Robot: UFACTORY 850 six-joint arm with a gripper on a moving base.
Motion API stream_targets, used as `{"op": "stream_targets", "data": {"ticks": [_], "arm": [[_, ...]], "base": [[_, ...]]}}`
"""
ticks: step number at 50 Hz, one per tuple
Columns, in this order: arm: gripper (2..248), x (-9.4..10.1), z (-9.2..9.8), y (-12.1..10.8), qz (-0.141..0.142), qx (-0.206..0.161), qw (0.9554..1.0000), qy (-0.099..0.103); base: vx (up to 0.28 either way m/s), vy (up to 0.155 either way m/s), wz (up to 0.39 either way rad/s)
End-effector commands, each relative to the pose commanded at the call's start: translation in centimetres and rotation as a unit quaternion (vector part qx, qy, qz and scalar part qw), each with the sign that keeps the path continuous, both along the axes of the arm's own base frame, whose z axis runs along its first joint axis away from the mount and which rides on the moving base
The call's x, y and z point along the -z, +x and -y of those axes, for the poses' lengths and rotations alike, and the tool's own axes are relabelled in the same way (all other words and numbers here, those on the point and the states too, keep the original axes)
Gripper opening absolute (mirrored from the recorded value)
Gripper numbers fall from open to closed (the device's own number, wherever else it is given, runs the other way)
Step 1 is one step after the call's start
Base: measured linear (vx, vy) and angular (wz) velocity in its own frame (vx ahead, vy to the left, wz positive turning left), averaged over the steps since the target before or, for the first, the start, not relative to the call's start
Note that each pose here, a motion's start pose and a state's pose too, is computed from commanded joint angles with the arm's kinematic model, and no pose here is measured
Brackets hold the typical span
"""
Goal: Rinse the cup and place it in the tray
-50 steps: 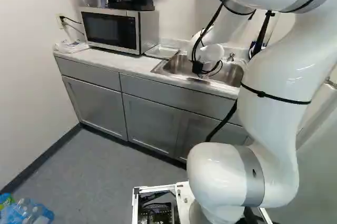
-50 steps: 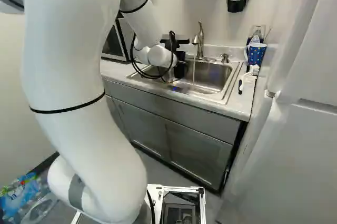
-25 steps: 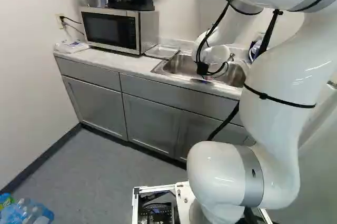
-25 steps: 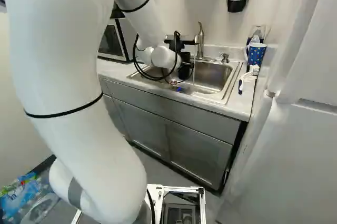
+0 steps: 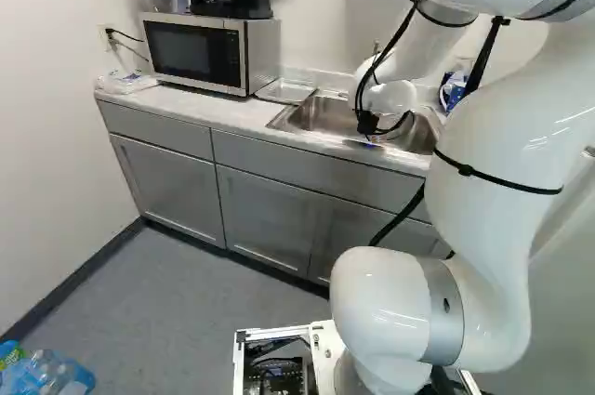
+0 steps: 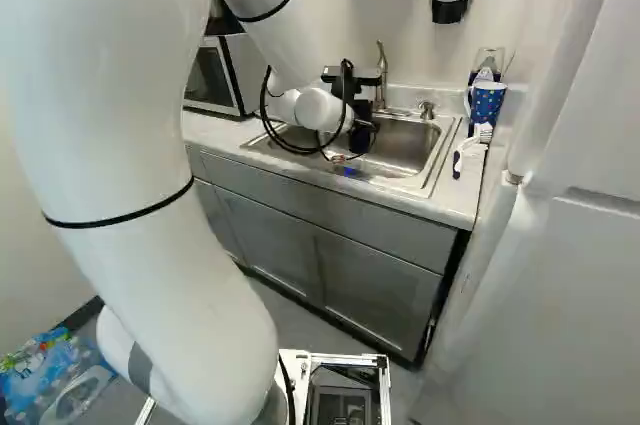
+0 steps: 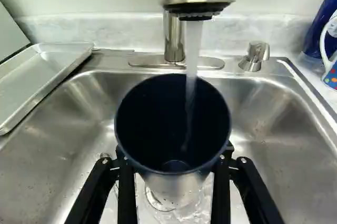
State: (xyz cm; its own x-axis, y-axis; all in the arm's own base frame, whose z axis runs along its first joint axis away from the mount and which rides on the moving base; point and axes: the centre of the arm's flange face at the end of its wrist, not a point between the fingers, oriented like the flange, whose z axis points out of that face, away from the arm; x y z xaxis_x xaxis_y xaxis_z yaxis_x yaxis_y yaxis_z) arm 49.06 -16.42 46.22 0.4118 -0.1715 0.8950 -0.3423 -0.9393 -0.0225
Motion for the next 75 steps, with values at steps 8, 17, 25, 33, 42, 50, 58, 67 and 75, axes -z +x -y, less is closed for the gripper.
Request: {"op": "stream_targets", "data": {"ticks": [8, 17, 25, 33, 42, 50, 58, 67, 75], "arm": [[125, 0.0, 0.8, 0.2, 0.0, 0.006, 1.0, 0.0], [125, 0.0, 1.2, 0.5, 0.001, 0.009, 1.0, 0.0], [125, 0.0, 1.2, 0.6, 0.001, 0.009, 1.0, 0.0], [125, 0.0, 1.2, 0.6, 0.001, 0.009, 1.0, 0.0], [125, 0.0, 1.2, 0.6, 0.001, 0.009, 1.0, 0.0], [125, 0.0, 1.2, 0.6, 0.001, 0.009, 1.0, 0.0], [125, 0.0, 1.2, 0.6, 0.001, 0.009, 1.0, 0.0], [125, 0.0, 1.2, 0.6, 0.001, 0.009, 1.0, 0.0], [125, 0.0, 1.2, 0.6, 0.001, 0.009, 1.0, 0.0]], "base": [[0.0, 0.0, 0.0], [0.0, 0.0, 0.0], [0.0, 0.0, 0.0], [0.0, 0.0, 0.0], [0.0, 0.0, 0.0], [0.0, 0.0, 0.0], [0.0, 0.0, 0.0], [0.0, 0.0, 0.0], [0.0, 0.0, 0.0]]}}
